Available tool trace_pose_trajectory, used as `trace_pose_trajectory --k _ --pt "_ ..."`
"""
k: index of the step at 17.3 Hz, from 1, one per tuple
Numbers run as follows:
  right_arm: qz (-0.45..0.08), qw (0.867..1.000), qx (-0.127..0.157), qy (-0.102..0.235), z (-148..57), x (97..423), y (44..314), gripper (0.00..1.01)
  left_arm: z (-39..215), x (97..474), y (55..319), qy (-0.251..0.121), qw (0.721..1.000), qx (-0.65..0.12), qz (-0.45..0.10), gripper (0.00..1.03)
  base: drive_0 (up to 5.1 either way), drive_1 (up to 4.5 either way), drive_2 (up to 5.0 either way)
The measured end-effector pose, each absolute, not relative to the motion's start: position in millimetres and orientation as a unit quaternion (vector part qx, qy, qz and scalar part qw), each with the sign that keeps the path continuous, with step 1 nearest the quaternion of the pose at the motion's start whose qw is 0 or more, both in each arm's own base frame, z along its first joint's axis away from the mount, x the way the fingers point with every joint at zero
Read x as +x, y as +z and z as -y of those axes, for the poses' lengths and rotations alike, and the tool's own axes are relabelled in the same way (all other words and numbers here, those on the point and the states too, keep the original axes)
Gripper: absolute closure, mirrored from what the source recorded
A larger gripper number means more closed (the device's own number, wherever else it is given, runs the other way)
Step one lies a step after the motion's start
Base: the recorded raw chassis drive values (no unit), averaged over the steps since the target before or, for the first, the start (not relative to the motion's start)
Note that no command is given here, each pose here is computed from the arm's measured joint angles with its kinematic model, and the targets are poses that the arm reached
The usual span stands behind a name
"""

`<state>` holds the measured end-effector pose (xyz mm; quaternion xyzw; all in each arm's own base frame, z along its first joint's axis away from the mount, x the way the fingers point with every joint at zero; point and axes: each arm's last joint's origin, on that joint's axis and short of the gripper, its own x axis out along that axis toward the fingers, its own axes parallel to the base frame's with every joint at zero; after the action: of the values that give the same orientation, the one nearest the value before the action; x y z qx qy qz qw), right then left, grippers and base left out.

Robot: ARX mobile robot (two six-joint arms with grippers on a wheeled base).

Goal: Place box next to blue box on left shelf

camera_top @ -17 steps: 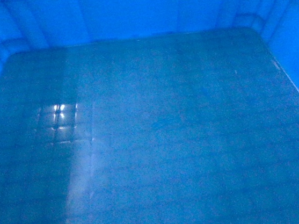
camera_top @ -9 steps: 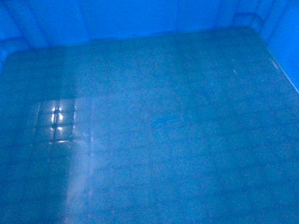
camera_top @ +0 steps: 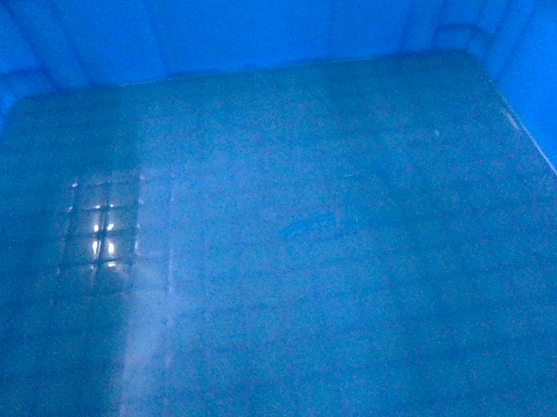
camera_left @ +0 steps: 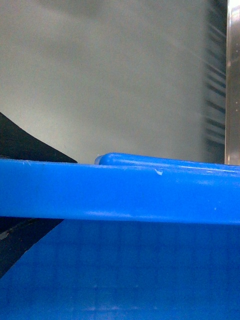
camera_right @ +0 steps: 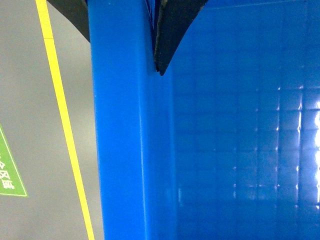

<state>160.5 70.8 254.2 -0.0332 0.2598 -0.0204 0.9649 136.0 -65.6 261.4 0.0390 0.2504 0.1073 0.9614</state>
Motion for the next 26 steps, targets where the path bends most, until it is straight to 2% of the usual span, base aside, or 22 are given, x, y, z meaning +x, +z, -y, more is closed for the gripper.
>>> trace_pose_trajectory --k 26 --pt "-0.261 0.965 -0.035 -0.020 -70.8 160.5 253.9 0.88 65.6 136.1 261.1 0.107 0.961 0.040 -0.252 0.90 0.0 4.05 -4.1"
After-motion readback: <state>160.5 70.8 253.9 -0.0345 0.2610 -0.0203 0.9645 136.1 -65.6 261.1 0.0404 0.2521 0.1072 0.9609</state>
